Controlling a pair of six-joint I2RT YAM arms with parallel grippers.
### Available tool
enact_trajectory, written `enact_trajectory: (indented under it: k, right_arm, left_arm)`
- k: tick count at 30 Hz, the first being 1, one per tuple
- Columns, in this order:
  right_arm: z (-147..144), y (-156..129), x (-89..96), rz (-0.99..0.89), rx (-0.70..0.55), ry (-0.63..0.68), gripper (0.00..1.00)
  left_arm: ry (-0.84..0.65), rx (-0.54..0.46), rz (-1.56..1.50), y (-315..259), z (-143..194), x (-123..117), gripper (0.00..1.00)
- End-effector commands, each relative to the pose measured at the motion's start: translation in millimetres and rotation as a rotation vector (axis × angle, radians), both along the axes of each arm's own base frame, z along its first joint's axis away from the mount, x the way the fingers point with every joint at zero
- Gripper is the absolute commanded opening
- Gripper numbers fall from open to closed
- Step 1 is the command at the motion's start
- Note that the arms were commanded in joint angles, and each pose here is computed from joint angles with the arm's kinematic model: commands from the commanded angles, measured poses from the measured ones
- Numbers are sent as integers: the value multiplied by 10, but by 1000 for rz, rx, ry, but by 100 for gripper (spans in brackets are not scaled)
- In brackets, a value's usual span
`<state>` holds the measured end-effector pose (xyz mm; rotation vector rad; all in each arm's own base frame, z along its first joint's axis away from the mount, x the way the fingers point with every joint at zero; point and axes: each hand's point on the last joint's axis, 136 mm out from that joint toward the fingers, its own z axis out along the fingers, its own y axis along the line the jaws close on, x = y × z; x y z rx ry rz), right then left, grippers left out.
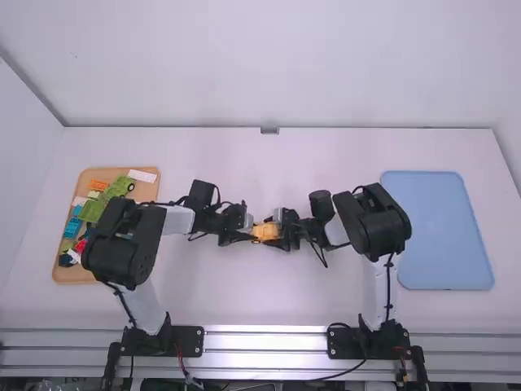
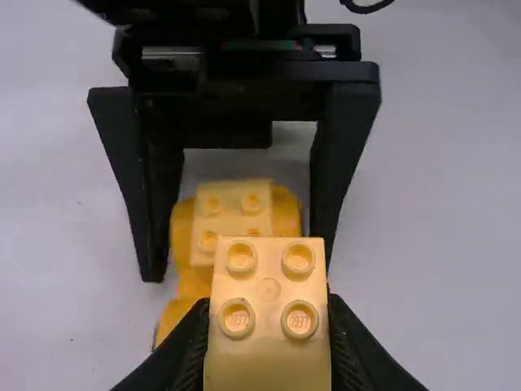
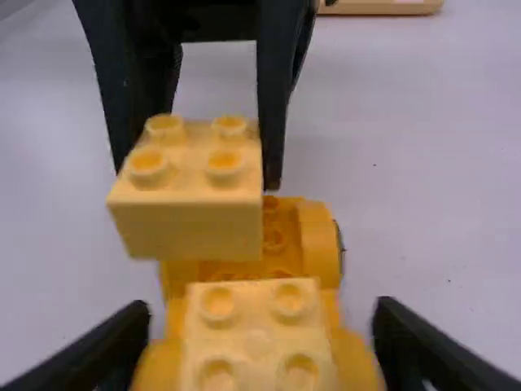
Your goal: Assemble lego blocks to make yellow taxi
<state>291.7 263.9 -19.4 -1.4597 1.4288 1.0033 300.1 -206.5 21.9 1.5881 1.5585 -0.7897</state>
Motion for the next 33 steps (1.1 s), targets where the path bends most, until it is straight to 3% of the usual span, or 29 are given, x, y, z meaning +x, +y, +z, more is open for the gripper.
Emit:
enact_trajectory:
  k: [1,9,20,26,33]
  right_arm:
    - [-5,21,-20,19,14,8,57]
    - [-107,-15,-60,26,-27,4,45]
    - [-173,-15,-16,24,-73,41,45]
    - [-171,-16,7,22,-78,56,45]
    - [-167,-13,10,22,-76,50,46]
  left_arm:
    - [16,45,44,16,-59,78,15]
    - [0,35,51,18,-29,121,14]
    - [5,56,61,43,-63,124,8]
    - [-31,-25,15,-17,175,89,9]
    - [-13,12,21,35,116,44,8]
